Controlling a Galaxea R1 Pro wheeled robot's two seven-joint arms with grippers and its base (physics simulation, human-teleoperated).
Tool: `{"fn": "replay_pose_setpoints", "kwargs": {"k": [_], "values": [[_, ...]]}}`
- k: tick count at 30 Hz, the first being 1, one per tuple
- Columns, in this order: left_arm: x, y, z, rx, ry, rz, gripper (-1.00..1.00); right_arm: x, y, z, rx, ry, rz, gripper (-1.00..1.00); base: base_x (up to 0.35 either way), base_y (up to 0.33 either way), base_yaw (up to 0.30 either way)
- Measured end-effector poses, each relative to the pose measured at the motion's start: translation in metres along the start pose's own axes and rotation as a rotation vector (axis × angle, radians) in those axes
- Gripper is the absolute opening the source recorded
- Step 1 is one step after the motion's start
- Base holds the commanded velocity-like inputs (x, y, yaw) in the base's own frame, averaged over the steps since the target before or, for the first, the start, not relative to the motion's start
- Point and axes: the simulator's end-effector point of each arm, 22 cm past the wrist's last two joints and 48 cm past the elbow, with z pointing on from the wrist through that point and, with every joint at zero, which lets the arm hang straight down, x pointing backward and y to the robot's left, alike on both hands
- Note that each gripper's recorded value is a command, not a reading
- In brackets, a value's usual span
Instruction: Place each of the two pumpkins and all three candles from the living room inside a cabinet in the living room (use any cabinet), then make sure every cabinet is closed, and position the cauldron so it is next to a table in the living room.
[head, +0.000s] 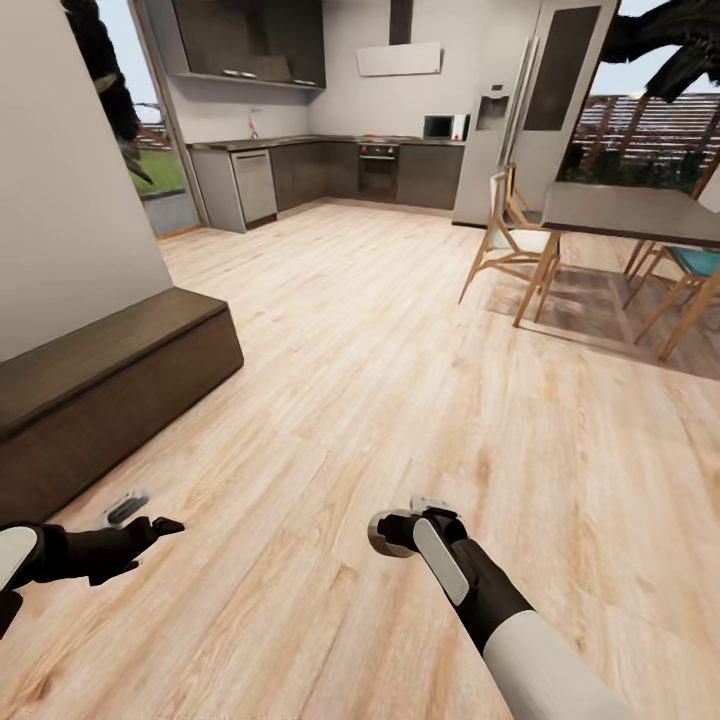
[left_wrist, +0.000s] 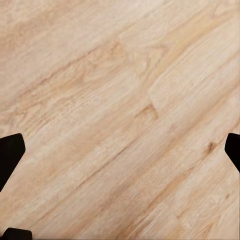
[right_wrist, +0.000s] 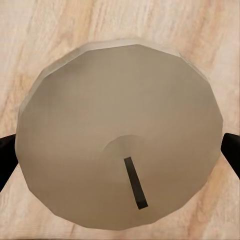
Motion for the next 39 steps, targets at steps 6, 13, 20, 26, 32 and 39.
{"fn": "replay_pose_setpoints", "kwargs": {"k": [6,13,20,26,32,39], "values": [[-0.005,-0.007,-0.010,0.000,0.000,0.000,1.00,-0.006,0.006,-0.010,0.000,-0.001,-0.017,-1.00,0.000,0.000,0.288],[-0.011,-0.015,-0.022,0.002,0.000,0.000,1.00,-0.009,0.018,-0.022,0.001,-0.002,-0.070,-1.00,0.000,0.000,0.288],[-0.011,-0.025,-0.032,0.000,0.012,0.014,1.00,-0.016,0.022,-0.034,0.001,-0.001,-0.072,-1.00,0.000,0.000,0.288],[-0.013,-0.032,-0.041,-0.001,0.017,0.019,1.00,-0.023,0.025,-0.045,0.000,0.000,-0.073,-1.00,0.000,0.000,0.288],[-0.017,-0.039,-0.050,-0.001,0.019,0.021,1.00,-0.030,0.027,-0.055,0.000,0.000,-0.073,-1.00,0.000,0.000,0.288],[-0.022,-0.045,-0.061,-0.003,0.020,0.021,1.00,-0.039,0.031,-0.067,-0.004,-0.003,-0.073,-1.00,0.000,0.000,0.205]]}}
